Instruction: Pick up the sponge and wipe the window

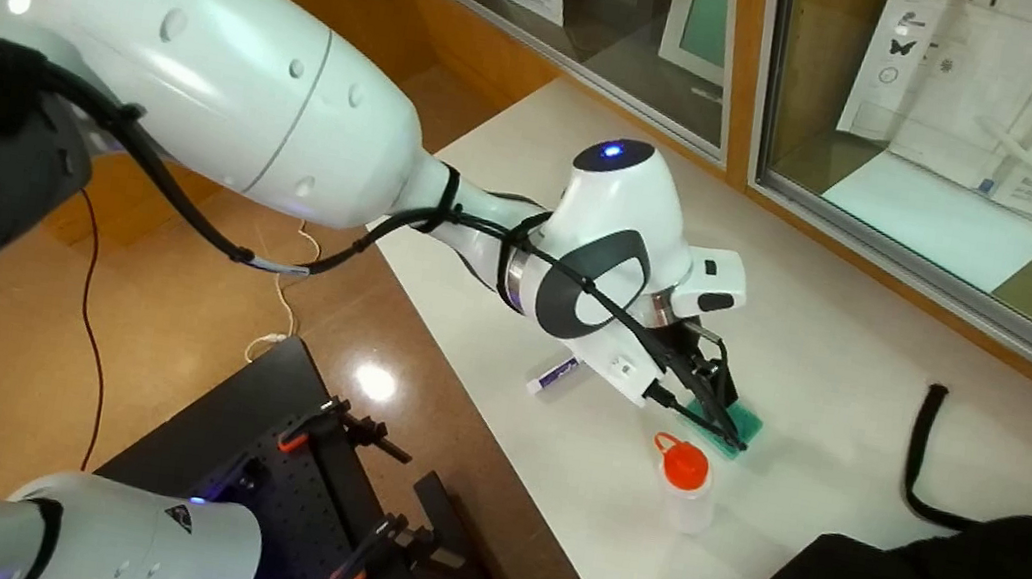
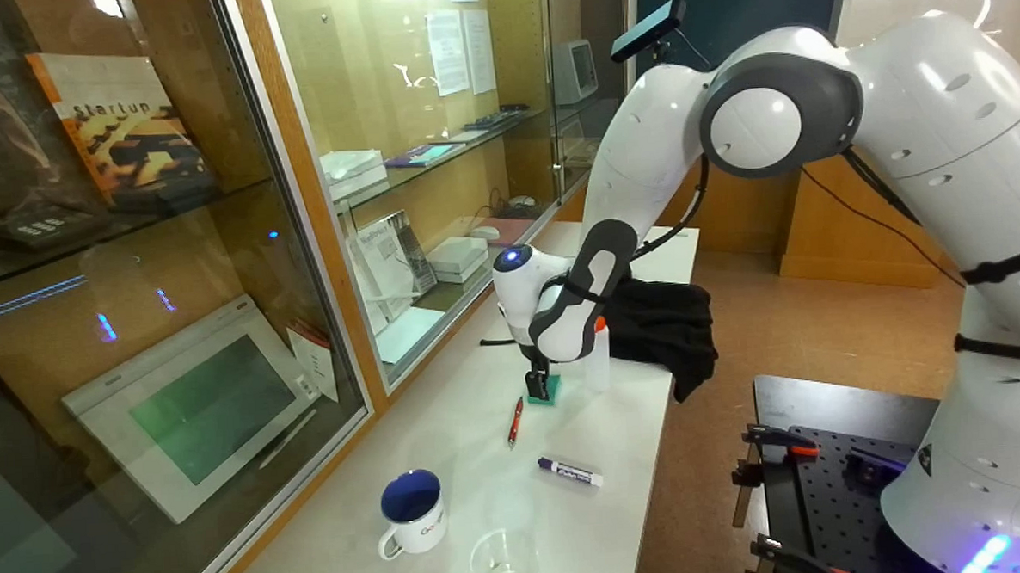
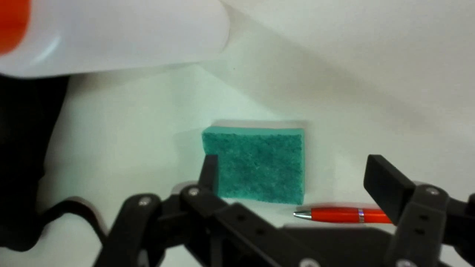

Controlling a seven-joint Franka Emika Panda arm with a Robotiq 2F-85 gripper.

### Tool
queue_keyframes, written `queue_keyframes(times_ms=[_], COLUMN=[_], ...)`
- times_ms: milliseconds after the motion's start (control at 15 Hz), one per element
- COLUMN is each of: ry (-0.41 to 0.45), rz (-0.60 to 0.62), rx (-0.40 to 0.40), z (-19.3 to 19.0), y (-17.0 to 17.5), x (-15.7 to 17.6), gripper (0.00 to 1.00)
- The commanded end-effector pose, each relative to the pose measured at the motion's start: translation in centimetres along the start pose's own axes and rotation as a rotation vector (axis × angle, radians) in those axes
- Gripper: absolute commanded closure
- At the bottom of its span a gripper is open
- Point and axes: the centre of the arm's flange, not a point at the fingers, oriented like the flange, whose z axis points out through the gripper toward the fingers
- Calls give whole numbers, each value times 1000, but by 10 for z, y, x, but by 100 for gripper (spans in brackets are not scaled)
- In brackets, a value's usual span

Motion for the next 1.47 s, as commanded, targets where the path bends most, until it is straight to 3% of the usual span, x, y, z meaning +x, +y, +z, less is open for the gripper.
queue_keyframes(times_ms=[0,533,600,667,1267,1400], ry=[55,57,58,59,80,86], rz=[-34,-20,-9,0,35,41], rx=[-15,24,30,33,41,37], z=[22,56,58,60,51,45], y=[3,9,11,13,23,24], x=[20,37,38,39,43,41], gripper=[0,0,25,26,92,100])
